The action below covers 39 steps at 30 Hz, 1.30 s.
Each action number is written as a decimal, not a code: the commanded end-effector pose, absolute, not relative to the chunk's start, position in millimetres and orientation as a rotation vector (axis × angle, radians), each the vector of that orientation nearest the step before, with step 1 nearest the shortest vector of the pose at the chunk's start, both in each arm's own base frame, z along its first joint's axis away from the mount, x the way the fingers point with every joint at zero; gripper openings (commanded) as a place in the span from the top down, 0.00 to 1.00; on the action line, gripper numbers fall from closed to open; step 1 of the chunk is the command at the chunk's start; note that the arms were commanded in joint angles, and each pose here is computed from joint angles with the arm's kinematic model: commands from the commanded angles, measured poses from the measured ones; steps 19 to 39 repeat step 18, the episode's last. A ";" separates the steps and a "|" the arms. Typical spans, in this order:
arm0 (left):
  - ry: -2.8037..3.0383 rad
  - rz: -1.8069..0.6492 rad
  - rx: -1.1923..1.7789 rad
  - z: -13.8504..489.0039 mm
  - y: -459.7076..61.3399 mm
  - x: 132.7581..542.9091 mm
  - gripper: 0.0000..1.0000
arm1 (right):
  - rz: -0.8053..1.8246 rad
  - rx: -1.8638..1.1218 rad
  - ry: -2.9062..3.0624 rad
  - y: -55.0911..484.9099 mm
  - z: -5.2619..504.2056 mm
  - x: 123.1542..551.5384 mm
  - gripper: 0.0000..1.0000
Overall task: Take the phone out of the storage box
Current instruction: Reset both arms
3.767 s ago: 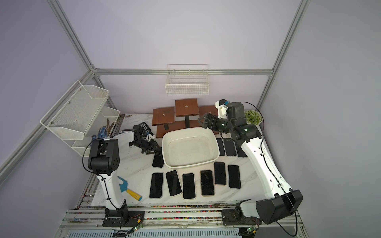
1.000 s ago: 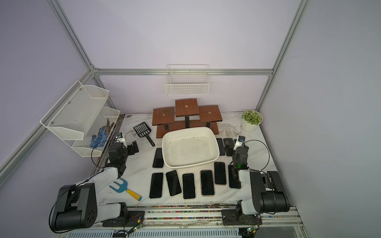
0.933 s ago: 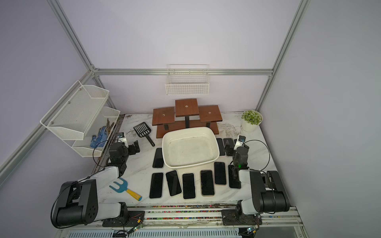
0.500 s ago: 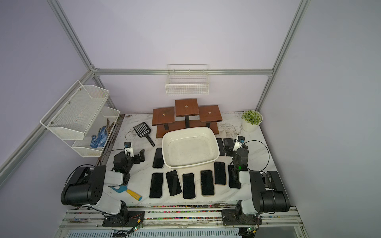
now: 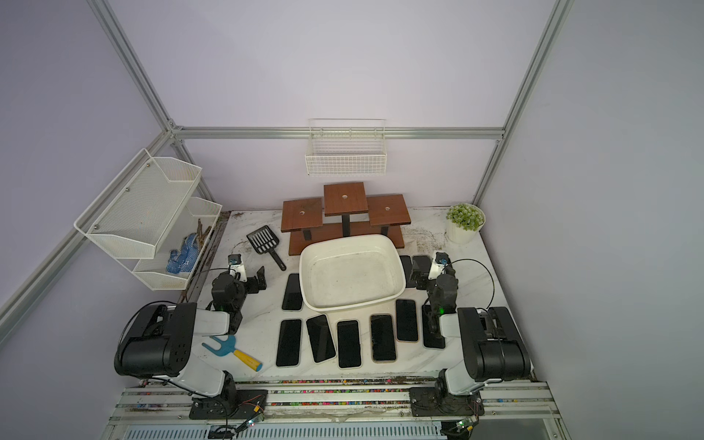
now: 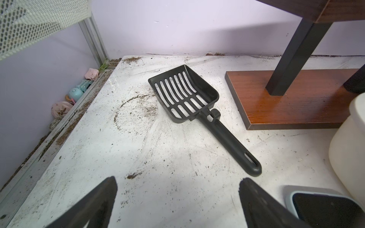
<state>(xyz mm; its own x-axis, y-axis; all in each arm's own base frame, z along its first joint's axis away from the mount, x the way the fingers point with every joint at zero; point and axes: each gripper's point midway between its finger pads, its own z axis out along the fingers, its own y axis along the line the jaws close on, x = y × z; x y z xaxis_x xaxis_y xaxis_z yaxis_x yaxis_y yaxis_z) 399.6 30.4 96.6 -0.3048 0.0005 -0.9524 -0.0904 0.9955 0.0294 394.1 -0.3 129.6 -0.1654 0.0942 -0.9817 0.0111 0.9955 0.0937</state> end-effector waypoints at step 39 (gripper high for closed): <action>1.832 0.104 -0.064 111.3 31.6 403.2 0.00 | 0.057 0.042 1.707 3.9 130.2 394.3 0.00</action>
